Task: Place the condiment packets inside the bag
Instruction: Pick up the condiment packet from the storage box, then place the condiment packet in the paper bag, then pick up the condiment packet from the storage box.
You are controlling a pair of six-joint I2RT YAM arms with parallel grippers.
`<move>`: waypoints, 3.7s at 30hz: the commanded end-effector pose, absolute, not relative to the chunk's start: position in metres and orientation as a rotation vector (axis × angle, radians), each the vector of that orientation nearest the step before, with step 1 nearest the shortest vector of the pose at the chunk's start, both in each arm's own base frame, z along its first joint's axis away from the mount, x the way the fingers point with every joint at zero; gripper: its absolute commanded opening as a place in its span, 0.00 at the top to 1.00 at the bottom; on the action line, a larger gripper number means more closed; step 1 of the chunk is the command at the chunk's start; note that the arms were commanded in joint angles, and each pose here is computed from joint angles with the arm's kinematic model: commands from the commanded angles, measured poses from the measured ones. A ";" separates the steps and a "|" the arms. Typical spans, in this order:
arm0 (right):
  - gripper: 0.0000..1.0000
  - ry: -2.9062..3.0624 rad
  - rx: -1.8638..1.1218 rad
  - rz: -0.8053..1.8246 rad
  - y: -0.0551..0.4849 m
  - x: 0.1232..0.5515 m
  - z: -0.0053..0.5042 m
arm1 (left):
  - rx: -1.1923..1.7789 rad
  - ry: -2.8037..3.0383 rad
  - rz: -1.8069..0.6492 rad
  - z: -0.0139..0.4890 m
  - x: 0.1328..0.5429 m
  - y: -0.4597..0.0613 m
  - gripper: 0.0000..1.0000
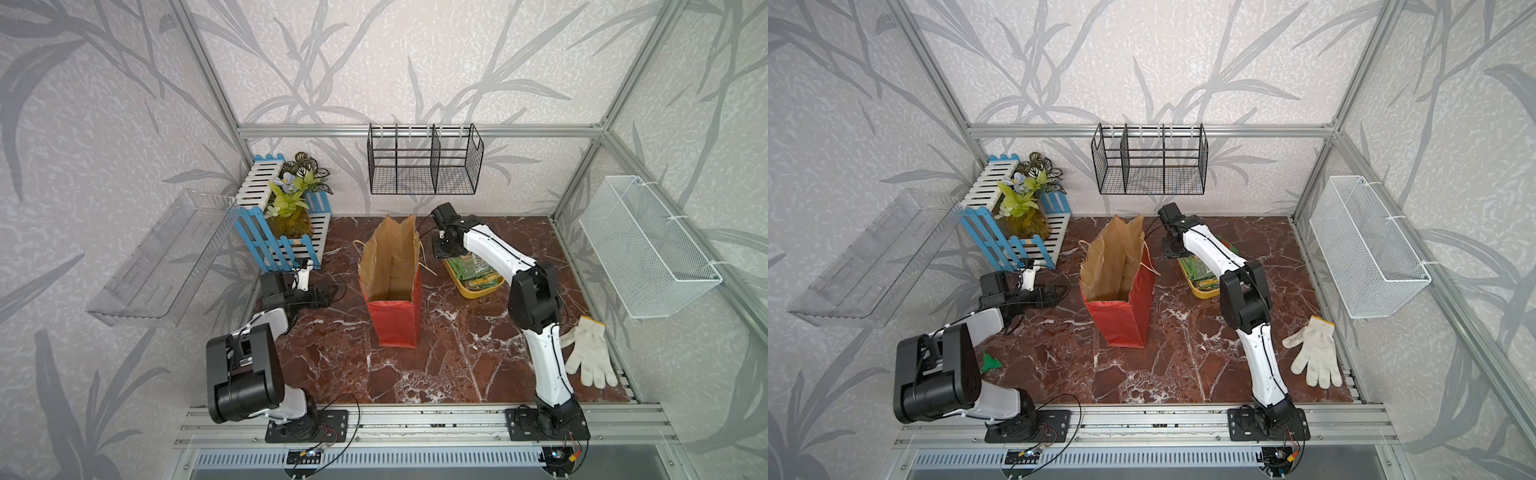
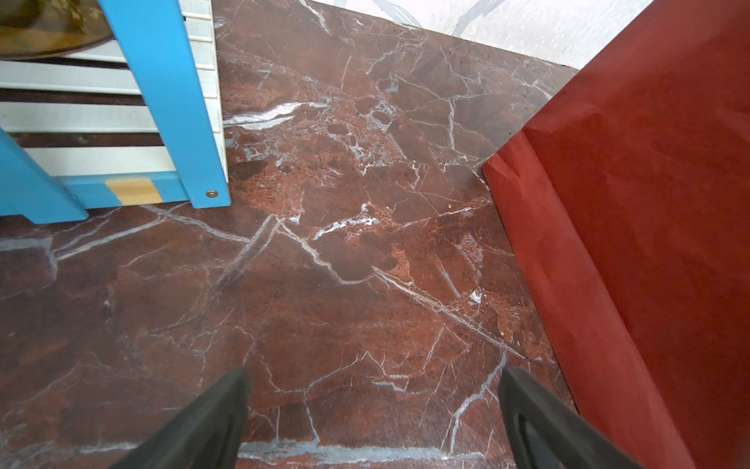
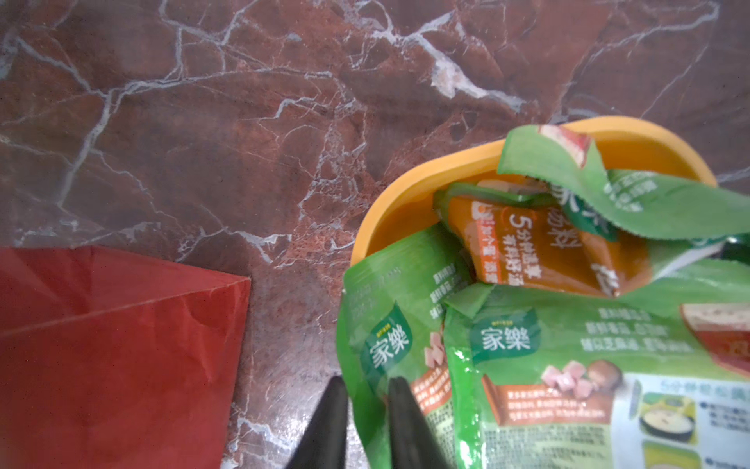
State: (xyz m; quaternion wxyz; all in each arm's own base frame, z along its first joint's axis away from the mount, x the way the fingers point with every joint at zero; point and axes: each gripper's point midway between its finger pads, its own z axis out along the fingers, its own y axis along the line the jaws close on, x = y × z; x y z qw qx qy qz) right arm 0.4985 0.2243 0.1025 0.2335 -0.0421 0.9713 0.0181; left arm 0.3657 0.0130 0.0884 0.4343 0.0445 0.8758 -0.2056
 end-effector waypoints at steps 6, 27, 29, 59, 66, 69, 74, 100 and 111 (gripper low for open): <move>1.00 2.592 -0.052 0.101 0.217 0.503 0.132 | 0.126 2.138 -0.512 0.098 0.365 0.012 0.00; 1.00 2.269 0.049 0.410 0.210 0.461 0.254 | 0.165 2.127 -0.565 0.095 0.362 0.004 0.01; 1.00 2.252 0.057 0.434 0.209 0.457 0.261 | 0.166 2.127 -0.567 0.095 0.362 0.004 0.01; 1.00 1.819 -0.183 0.943 0.287 0.319 0.469 | 0.151 2.106 -0.550 0.096 0.359 0.004 0.01; 1.00 1.887 -0.245 0.976 0.333 0.331 0.448 | 0.172 2.101 -0.541 0.097 0.355 -0.001 0.01; 1.00 1.927 -0.252 0.960 0.343 0.341 0.429 | 0.223 2.110 -0.528 0.095 0.352 -0.011 0.00; 1.00 1.970 -0.266 0.943 0.354 0.352 0.410 | 0.330 2.085 -0.470 0.099 0.342 -0.032 0.00; 0.30 2.120 0.229 0.560 0.155 0.393 0.342 | 0.406 2.066 -0.415 0.100 0.337 -0.042 0.00; 0.29 2.284 0.495 0.322 0.076 0.419 0.223 | 0.407 2.069 -0.402 0.099 0.337 -0.041 0.00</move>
